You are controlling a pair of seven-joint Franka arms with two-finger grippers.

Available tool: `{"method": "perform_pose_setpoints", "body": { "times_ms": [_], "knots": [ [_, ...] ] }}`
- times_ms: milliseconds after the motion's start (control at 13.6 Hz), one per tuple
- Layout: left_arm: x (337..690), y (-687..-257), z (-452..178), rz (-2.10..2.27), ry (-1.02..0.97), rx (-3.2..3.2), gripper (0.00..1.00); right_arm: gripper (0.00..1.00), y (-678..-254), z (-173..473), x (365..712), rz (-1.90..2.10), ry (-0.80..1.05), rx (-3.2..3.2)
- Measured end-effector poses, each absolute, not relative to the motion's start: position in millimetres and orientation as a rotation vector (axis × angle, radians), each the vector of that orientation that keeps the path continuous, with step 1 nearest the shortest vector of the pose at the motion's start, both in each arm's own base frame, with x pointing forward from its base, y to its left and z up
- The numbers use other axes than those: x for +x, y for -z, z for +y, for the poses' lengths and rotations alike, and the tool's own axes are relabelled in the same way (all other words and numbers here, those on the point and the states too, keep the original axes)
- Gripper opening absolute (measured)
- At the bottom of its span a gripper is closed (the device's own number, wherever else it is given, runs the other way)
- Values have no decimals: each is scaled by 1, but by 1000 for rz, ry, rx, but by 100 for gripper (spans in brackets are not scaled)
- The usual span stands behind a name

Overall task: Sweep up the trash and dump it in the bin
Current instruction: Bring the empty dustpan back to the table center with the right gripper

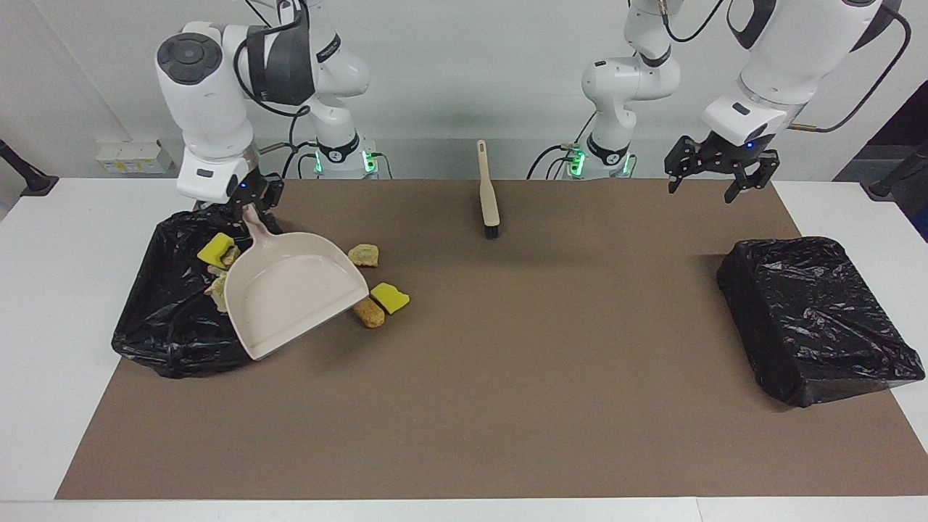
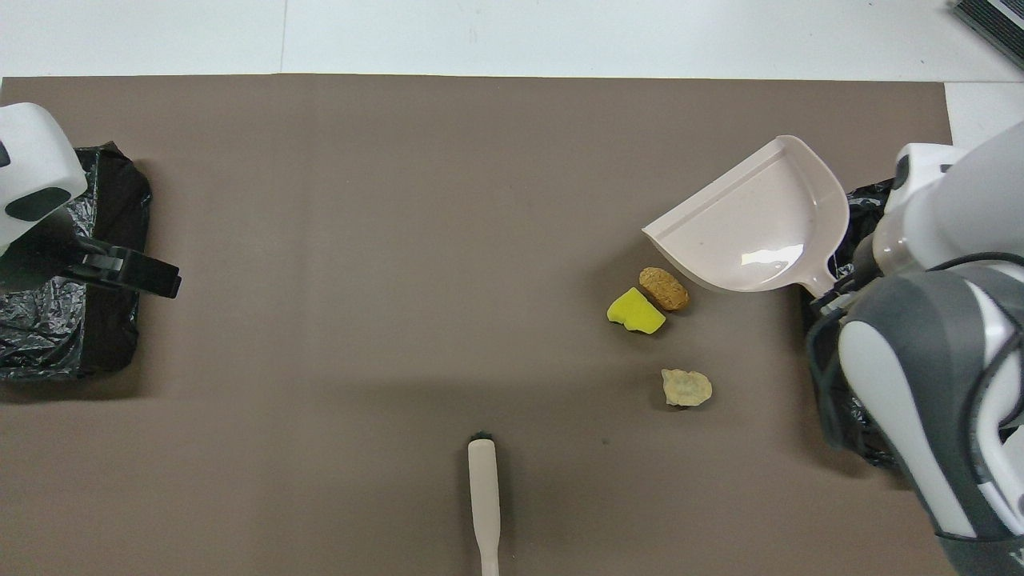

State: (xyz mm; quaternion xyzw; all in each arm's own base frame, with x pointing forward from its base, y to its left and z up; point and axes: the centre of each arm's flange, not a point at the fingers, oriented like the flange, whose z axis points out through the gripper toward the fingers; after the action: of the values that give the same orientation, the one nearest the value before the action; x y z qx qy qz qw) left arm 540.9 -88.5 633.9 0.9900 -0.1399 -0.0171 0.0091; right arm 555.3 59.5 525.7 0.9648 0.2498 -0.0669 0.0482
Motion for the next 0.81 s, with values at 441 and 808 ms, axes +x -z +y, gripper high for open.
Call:
{"method": "perform_pose_setpoints", "body": {
  "times_ms": [441, 808],
  "knots": [
    [541, -634, -89, -437, 53, 3092, 100, 33, -481, 182, 560, 484, 137, 3096],
    [541, -634, -89, -437, 53, 3092, 100, 33, -440, 295, 536, 344, 146, 3176]
  ]
}}
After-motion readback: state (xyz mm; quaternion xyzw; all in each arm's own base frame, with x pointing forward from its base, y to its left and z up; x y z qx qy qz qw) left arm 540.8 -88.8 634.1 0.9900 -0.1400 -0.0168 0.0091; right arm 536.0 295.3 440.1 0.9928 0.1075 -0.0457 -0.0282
